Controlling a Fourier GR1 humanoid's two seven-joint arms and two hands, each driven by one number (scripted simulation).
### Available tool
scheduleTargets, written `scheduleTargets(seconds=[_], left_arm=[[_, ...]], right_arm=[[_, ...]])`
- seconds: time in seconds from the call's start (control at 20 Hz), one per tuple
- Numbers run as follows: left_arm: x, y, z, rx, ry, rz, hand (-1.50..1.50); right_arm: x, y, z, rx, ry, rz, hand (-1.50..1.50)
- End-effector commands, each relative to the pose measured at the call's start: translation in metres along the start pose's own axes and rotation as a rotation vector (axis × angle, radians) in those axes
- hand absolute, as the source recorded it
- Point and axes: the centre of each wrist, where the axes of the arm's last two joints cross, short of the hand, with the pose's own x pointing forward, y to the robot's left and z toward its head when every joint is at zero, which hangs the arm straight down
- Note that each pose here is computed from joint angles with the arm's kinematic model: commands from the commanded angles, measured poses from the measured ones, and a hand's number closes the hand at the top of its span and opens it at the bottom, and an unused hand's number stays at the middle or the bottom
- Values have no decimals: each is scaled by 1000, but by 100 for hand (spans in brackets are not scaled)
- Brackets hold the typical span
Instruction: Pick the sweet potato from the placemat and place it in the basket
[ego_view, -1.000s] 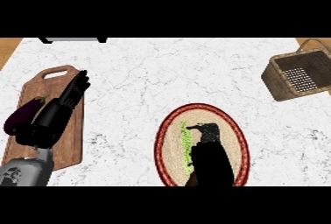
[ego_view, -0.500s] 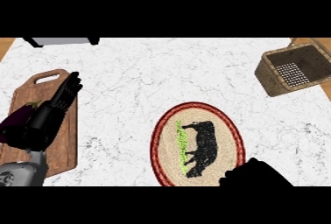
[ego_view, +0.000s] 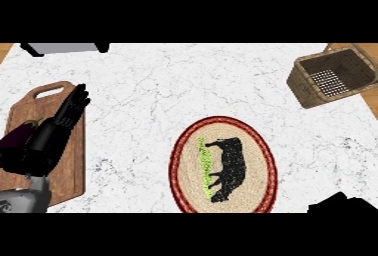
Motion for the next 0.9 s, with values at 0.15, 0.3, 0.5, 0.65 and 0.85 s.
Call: scheduleTargets(seconds=[0.15,0.3,0.5,0.65,0.85], left_arm=[[3,0,4,-20,-4,2,0],[5,-1,3,3,-5,-6,0],[7,-6,-5,-31,-7,7,0],[2,-3,-7,-42,-22,-10,0],[15,-9,-16,-73,-26,-11,0]], right_arm=[[24,-48,38,-158,-64,-108,150],[23,-72,50,-204,-23,-83,150],[14,-120,62,-303,18,16,150],[16,-158,67,-364,46,15,150],[32,-209,61,-409,95,-9,150]])
